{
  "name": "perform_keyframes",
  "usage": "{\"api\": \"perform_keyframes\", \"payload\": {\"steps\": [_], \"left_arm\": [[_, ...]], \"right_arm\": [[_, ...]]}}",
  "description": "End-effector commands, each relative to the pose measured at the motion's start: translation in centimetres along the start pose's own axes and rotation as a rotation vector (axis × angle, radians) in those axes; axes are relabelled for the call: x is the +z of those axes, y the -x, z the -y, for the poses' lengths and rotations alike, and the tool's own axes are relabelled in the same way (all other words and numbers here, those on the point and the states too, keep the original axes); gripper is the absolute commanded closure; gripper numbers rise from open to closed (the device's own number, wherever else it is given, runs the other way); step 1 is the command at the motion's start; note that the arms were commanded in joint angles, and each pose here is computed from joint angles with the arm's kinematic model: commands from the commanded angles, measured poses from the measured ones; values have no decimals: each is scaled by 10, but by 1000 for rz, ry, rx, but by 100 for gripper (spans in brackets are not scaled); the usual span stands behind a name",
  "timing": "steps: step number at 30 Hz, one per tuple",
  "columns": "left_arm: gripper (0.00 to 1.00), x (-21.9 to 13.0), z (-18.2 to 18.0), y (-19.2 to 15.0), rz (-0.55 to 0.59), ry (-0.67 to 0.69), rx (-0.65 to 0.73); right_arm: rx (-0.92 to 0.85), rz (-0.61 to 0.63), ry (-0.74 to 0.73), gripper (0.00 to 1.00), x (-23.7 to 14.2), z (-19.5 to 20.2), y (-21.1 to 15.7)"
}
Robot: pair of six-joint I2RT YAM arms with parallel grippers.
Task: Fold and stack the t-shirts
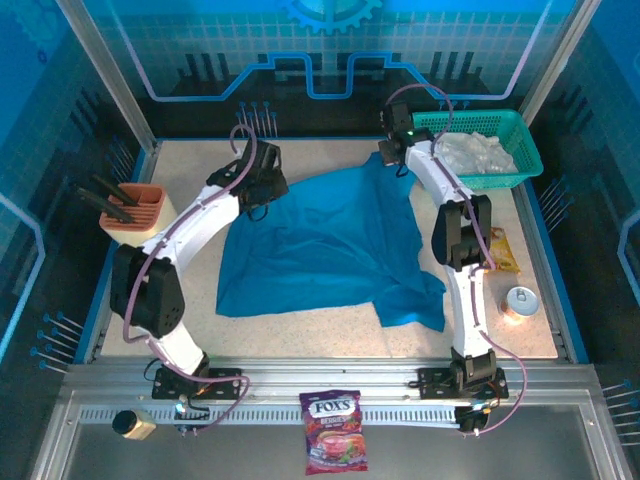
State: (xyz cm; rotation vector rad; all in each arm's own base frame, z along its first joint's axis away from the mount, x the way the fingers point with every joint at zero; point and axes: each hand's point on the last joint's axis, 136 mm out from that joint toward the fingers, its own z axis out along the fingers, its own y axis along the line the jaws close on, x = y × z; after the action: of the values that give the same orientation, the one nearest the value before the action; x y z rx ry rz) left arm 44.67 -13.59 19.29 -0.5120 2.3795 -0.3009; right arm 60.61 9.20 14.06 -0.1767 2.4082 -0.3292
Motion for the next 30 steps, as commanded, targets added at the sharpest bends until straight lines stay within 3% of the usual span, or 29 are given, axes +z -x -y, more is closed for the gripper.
{"api": "perform_keyframes", "payload": {"steps": [1, 8, 9, 11, 13, 15, 18, 21, 27, 30], "left_arm": [[100, 11, -7, 7, 6, 67, 40], [100, 44, -7, 30, 18, 128, 62], [100, 51, -5, 34, 17, 131, 70], [100, 64, 1, 37, 5, 123, 94], [80, 71, 11, 39, -7, 93, 119], [53, 69, 19, 40, -10, 53, 132], [27, 50, 21, 41, 22, 21, 144], [13, 27, 12, 40, 41, 27, 162], [15, 18, -40, 31, -2, 186, 152], [33, 40, -66, 33, -49, 225, 100]], "right_arm": [[-10, 96, -36, 100, 9, 0, 29], [-91, 157, -56, 100, 40, -33, 42], [-98, 164, -71, 93, 44, -36, 43], [-100, 171, -81, 67, 49, -40, 44], [-90, 170, -70, 47, 47, -43, 44], [-75, 160, -46, 37, 40, -45, 43], [-40, 134, -21, 33, 19, -39, 39], [9, 112, 18, 33, -10, -33, 30], [143, 34, 157, 38, -72, -37, -18], [198, -55, 235, 47, -90, -49, -60]]}}
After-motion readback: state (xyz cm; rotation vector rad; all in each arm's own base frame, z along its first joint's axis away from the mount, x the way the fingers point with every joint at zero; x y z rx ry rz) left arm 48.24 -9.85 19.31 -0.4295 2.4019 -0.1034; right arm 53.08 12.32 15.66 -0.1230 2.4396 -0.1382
